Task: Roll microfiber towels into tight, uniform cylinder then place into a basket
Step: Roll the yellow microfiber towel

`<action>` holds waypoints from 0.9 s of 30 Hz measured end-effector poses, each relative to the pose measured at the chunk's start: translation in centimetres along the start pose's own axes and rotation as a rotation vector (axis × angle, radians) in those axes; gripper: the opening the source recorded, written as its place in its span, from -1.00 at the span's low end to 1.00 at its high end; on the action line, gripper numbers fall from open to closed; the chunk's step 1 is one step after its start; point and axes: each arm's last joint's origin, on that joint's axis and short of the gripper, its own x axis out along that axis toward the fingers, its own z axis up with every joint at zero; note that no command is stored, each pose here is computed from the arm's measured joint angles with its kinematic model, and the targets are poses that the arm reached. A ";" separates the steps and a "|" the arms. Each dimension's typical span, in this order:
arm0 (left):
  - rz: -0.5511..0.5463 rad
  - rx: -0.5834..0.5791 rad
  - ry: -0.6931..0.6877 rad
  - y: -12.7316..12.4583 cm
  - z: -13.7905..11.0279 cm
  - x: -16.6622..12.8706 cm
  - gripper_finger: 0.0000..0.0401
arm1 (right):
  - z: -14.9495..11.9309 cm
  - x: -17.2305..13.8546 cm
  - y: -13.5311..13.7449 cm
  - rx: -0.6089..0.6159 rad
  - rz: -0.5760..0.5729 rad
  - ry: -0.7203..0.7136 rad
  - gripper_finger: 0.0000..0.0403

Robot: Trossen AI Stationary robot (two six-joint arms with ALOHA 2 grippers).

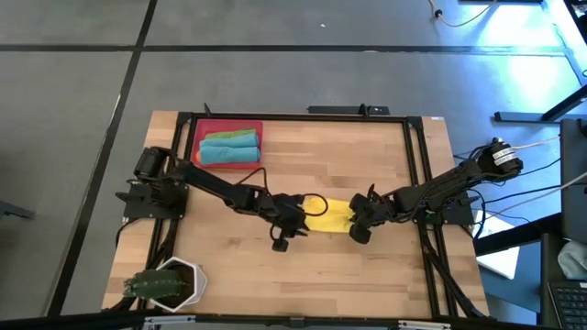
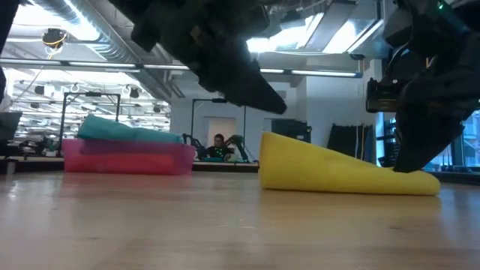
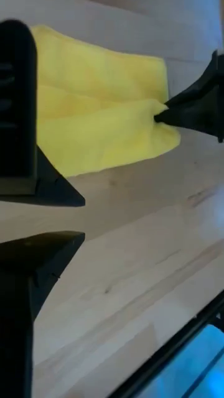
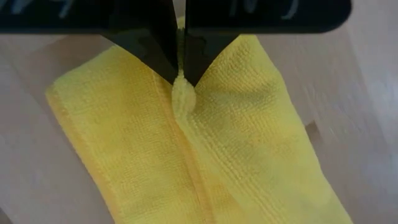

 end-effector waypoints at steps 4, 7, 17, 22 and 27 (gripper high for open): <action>0.035 0.026 0.020 0.2 -1.0 1.3 -0.62 | 0.0 0.0 0.0 0.005 -0.004 0.000 -0.95; 0.115 0.060 0.050 0.6 -1.6 1.9 -0.58 | 0.0 0.0 -0.1 0.015 -0.007 0.001 -0.95; 0.270 0.031 0.145 3.8 -4.0 3.3 -0.52 | 0.1 0.0 -0.2 -0.067 -0.053 -0.046 -0.83; 0.261 -0.011 0.161 4.4 -5.0 4.1 -0.52 | 0.2 -0.1 -0.1 -0.130 -0.060 -0.038 -0.53; 0.257 -0.024 0.163 4.1 -5.1 4.3 -0.52 | 1.4 -1.6 0.6 -0.190 -0.163 0.032 -0.24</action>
